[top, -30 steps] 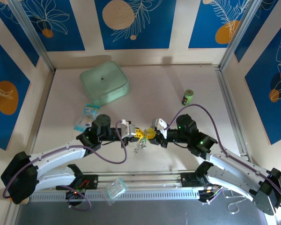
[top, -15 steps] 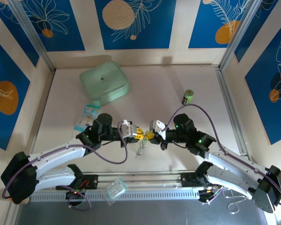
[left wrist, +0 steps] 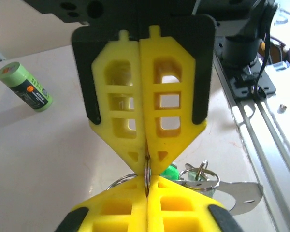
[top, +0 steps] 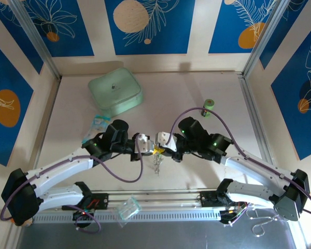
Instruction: Put the keys on the keyring
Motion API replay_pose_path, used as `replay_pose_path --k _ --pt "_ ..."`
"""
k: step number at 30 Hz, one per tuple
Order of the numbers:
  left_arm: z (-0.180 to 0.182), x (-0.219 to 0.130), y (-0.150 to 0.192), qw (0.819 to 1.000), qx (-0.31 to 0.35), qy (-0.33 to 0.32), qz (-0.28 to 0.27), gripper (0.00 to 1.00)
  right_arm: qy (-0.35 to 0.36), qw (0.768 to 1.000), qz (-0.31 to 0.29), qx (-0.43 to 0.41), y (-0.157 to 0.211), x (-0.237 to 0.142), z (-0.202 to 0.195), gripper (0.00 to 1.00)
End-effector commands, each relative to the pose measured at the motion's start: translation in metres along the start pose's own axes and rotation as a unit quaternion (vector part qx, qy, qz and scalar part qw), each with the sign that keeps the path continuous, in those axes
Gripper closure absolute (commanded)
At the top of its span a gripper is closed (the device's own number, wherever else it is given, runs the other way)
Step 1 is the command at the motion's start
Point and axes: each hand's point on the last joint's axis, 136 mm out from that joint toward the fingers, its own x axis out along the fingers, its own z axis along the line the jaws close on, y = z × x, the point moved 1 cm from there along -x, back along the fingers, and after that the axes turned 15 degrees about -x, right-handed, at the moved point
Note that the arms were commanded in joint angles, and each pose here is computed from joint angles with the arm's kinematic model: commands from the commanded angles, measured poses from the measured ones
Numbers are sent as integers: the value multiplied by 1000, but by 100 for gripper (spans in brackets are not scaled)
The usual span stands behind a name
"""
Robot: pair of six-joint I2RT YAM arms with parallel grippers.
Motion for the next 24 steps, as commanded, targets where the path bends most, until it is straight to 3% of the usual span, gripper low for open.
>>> replay_pose_path --k 1,3,6,12,24 --pt "0 -2 -13 1000 17 -1 -17 100 9 999 -44 -20 -21 -11 -3 100" --pt "-1 -3 -15 999 11 -3 -32 100 27 996 -84 0 -23 -17 -6 84" --pt "-2 -4 -20 997 -1 -7 -71 100 37 989 -136 40 -20 -22 -8 73" --pt "-4 -7 -26 990 -13 -10 -138 100 33 987 -137 78 -2 -12 0 71" --pt "-11 -2 -25 988 -32 20 -147 100 32 986 -150 70 -4 -8 -1 76"
